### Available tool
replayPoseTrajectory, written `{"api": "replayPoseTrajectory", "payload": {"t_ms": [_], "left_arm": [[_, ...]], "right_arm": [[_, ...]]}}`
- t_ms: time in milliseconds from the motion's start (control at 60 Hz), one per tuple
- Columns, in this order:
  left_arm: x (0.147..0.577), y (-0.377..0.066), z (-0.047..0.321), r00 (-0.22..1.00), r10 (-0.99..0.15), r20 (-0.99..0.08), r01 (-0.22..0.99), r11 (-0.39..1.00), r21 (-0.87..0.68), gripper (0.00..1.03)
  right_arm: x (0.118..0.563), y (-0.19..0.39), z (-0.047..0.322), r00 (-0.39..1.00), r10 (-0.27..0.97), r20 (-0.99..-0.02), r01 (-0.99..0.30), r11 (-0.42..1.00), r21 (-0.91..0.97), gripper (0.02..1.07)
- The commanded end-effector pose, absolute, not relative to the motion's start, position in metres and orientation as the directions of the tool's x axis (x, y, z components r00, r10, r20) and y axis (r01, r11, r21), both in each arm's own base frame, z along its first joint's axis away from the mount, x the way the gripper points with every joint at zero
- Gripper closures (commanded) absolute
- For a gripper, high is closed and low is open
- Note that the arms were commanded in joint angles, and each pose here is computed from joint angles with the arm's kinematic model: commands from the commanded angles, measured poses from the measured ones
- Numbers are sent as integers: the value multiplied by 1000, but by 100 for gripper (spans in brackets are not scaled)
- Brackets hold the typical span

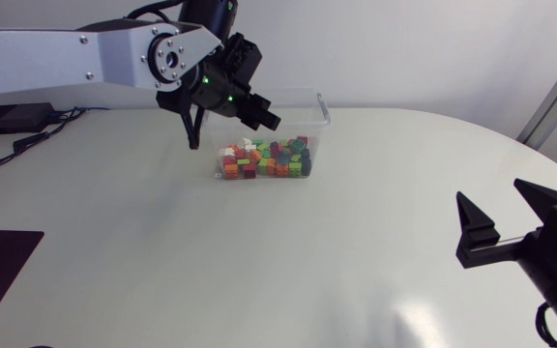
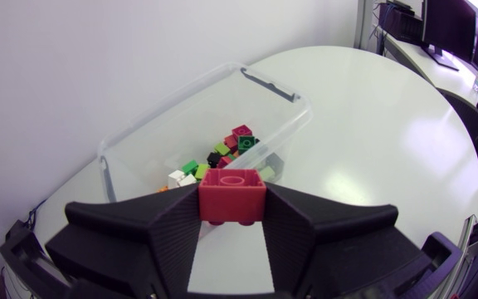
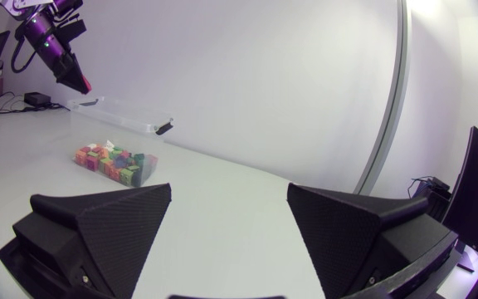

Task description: Place the duplo bricks in the container

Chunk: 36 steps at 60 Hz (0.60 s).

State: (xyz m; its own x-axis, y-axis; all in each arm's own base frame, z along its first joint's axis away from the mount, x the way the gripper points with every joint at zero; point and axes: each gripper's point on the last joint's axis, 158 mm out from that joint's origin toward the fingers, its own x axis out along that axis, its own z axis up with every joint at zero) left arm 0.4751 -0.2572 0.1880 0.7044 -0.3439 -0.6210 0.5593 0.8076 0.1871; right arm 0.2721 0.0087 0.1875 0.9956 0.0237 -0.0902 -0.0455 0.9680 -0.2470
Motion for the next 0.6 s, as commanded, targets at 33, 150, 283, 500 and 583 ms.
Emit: {"api": "replayPoseTrajectory", "payload": {"t_ms": [33,150,283,500,583], "left_arm": [[499,-242,194,741,-316,-592,504,844,181,63],[520,-234,200,768,-303,-565,473,862,181,63],[537,-233,198,781,-296,-551,456,872,179,63],[571,-234,202,811,-289,-509,423,891,167,63],[584,-233,201,818,-284,-501,409,899,159,63]], "right_arm": [[270,8,178,997,21,-72,-38,966,-255,6],[265,8,171,999,21,-45,-32,965,-261,6],[260,7,159,999,19,-32,-27,964,-263,6],[255,0,149,999,-16,-52,5,976,-216,7],[255,-4,151,998,-36,-46,26,978,-207,7]]}}
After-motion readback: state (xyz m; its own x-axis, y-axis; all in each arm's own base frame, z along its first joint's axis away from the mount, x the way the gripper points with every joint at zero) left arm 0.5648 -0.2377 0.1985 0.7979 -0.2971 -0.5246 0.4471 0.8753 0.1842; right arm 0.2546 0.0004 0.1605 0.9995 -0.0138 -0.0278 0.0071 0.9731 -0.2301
